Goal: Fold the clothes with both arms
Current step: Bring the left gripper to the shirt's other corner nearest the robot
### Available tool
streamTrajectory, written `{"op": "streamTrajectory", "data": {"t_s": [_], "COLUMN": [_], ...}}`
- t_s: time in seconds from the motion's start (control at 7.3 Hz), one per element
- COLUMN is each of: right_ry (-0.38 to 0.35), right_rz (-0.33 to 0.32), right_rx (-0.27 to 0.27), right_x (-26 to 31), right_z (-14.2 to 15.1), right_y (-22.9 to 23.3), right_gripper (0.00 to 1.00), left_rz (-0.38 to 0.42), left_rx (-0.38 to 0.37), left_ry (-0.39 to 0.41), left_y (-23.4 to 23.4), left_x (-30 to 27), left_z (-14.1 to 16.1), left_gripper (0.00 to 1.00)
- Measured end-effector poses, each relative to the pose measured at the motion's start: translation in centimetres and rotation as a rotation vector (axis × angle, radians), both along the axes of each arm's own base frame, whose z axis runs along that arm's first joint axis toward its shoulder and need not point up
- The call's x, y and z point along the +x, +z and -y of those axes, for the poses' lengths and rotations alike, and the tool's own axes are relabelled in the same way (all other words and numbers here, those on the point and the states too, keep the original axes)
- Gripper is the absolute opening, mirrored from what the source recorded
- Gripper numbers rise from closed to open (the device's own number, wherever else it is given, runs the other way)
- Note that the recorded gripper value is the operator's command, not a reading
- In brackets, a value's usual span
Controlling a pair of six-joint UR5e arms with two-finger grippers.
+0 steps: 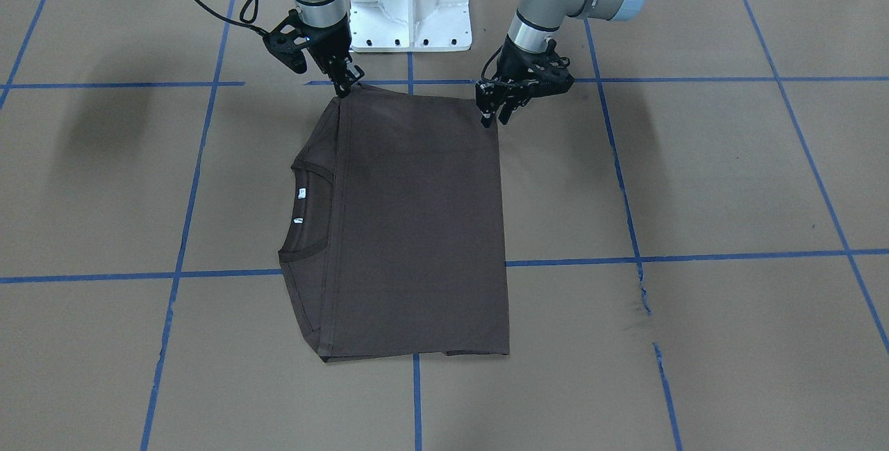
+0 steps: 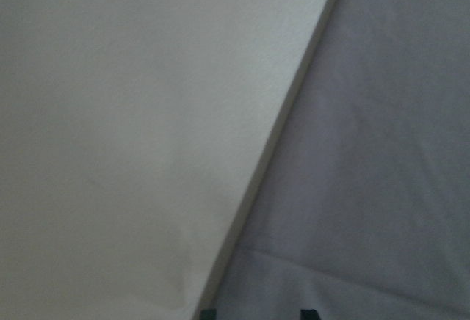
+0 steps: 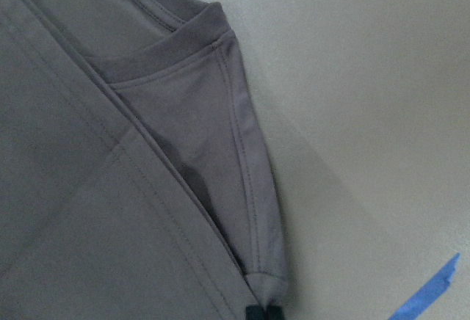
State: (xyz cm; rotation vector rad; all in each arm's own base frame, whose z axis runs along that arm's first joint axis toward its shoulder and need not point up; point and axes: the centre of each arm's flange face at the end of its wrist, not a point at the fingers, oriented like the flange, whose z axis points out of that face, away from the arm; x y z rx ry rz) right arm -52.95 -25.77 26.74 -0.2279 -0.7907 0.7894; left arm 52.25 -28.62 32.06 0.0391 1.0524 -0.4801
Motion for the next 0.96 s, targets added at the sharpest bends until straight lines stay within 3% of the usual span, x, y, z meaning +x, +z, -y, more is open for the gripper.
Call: {"op": "streamTrajectory", "data": {"t_s": [0.68, 0.82, 0.96], "right_ry": [-0.001, -0.002, -0.002], "right_rz": [0.000, 0.000, 0.000], "right_rx": [0.000, 0.000, 0.000], "right_x": [-0.1, -0.1, -0.1], "right_z": [-0.1, -0.1, -0.1], "right_y": [0.0, 0.0, 0.0], "right_gripper": [0.00, 0.00, 0.00], "left_rz": [0.033, 0.034, 0.033], "left_rx": [-0.012, -0.013, -0.014], "left_ry": [0.036, 0.042, 0.046], "left_y": [-0.1, -0.1, -0.1], "left_x": [0.6, 0.8, 0.8], "left_z": [-2.4, -2.8, -3.0], "left_gripper": [0.46, 0.39, 0.25]}}
